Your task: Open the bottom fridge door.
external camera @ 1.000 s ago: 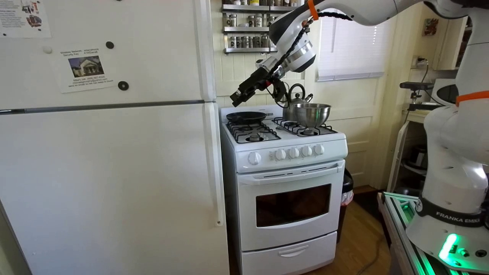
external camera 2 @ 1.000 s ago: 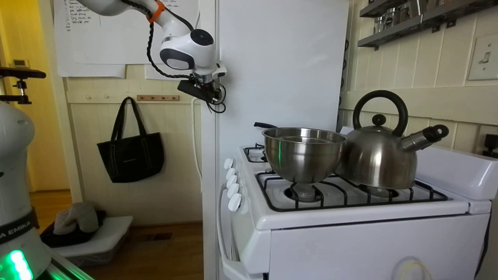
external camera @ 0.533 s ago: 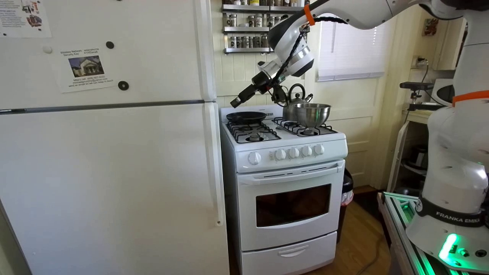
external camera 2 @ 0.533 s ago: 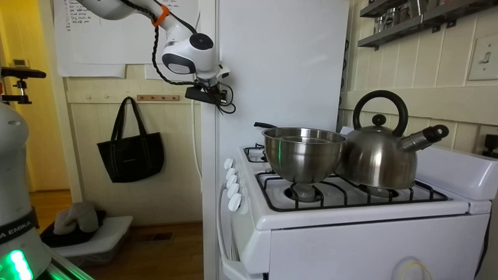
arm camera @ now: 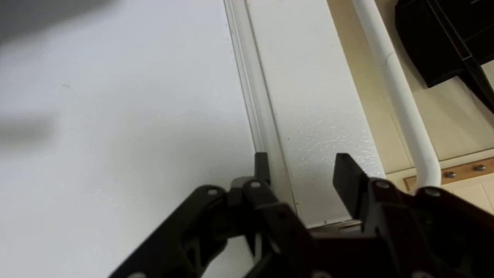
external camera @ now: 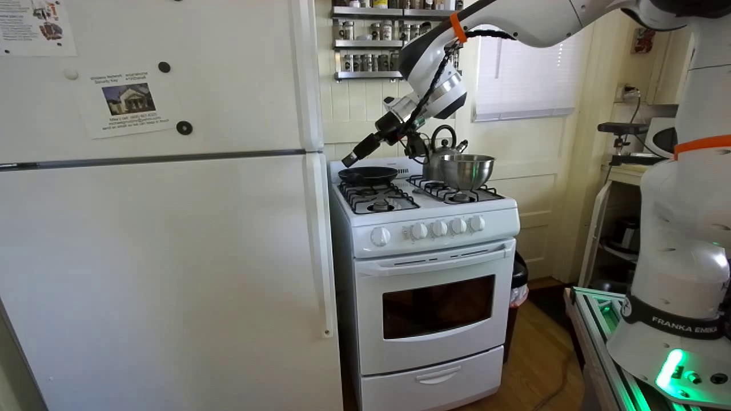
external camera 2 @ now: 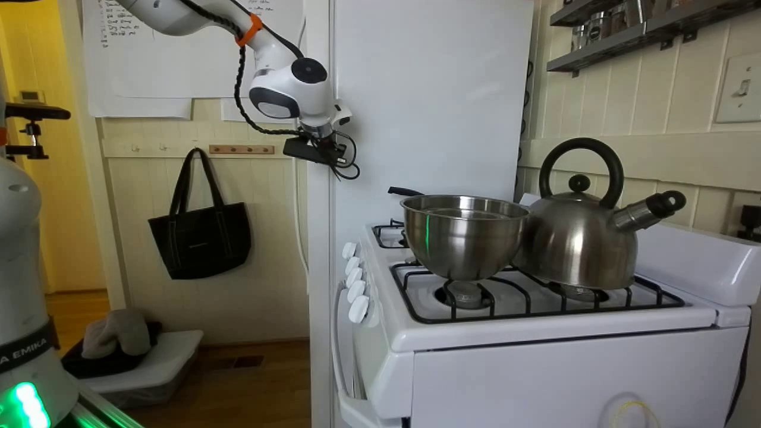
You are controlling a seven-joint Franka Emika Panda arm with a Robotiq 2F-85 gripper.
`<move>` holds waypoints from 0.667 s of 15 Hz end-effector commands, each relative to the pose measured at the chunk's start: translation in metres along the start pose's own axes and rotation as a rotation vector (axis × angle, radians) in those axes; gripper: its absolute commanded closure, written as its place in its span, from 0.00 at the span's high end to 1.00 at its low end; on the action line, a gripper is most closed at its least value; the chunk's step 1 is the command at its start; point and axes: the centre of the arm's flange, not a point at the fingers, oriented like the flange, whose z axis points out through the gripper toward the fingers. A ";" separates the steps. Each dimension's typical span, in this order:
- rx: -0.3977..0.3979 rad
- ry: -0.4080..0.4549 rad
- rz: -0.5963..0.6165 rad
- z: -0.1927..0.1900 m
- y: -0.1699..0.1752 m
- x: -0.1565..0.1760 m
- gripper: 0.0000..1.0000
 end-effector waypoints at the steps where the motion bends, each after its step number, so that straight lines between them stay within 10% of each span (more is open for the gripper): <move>1: 0.000 0.000 0.000 0.000 0.000 0.000 0.49; 2: -0.011 -0.010 -0.009 -0.001 0.001 0.000 0.24; 6: -0.010 -0.022 -0.025 0.006 -0.002 -0.002 0.00; 10: -0.023 -0.025 -0.105 0.024 -0.005 -0.004 0.00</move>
